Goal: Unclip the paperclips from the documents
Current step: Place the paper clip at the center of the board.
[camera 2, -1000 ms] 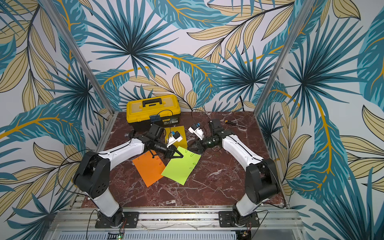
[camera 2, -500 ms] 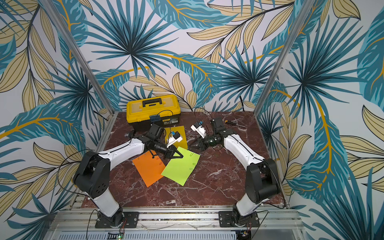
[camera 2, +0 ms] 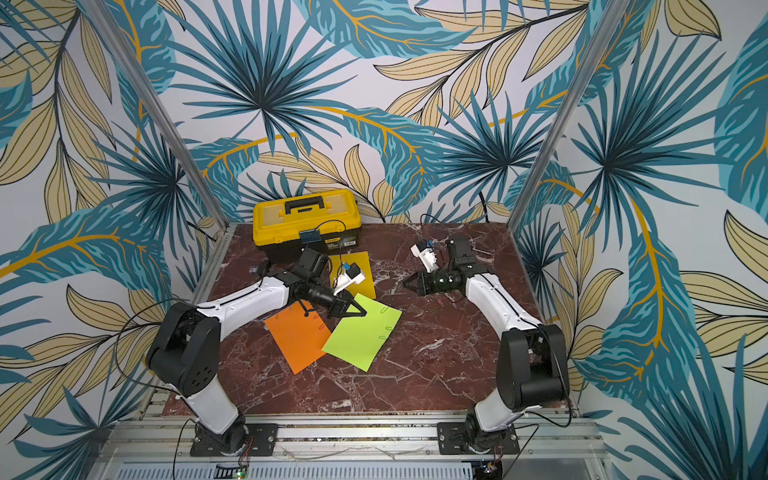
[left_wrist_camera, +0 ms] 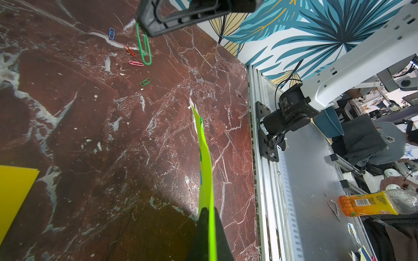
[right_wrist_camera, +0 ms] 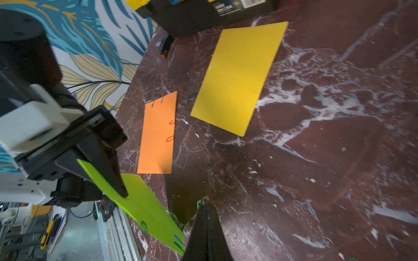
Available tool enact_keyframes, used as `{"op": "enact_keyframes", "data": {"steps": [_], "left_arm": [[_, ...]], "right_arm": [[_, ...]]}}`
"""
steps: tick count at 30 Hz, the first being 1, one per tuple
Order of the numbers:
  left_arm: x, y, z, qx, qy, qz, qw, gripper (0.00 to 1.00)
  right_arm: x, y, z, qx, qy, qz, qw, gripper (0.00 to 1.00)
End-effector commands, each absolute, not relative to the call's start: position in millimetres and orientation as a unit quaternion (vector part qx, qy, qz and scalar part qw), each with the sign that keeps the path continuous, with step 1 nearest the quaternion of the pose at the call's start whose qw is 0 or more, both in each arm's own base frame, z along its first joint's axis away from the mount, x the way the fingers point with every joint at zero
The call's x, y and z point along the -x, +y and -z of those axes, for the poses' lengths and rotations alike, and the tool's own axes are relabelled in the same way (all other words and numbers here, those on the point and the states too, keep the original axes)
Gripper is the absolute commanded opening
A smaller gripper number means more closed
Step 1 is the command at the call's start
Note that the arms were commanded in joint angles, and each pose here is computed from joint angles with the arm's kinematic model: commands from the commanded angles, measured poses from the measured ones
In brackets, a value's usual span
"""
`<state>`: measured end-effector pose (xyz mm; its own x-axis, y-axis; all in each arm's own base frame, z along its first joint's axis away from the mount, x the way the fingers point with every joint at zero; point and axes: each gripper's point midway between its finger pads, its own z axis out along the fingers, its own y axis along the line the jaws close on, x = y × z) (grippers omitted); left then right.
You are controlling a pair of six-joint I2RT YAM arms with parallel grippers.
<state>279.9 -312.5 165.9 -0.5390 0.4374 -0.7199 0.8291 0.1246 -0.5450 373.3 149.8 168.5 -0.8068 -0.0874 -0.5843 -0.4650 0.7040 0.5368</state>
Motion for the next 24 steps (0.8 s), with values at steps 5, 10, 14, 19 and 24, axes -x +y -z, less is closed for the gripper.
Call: {"op": "enact_keyframes", "data": {"steps": [5,10,14,19,24], "left_arm": [[-281,-316,-181,-0.449,0.711,0.5,0.211,0.0],[-280,-317,-184,-0.45,0.709,0.5,0.212,0.0],[-280,-317,-184,-0.45,0.709,0.5,0.213,0.0],[-280,-318,-185,-0.451,0.709,0.499,0.212,0.0],[-279,-318,-184,-0.45,0.71,0.499,0.211,0.0]], "right_arm": [[-377,97,-107,0.041,0.943,-0.262,0.203,0.02],[-381,75,-74,0.0,0.961,-0.217,0.169,0.02],[-384,65,-56,-0.023,0.97,-0.196,0.145,0.02],[-388,59,-44,-0.042,0.973,-0.185,0.13,0.02],[-389,53,-34,-0.055,0.976,-0.176,0.116,0.02]]}}
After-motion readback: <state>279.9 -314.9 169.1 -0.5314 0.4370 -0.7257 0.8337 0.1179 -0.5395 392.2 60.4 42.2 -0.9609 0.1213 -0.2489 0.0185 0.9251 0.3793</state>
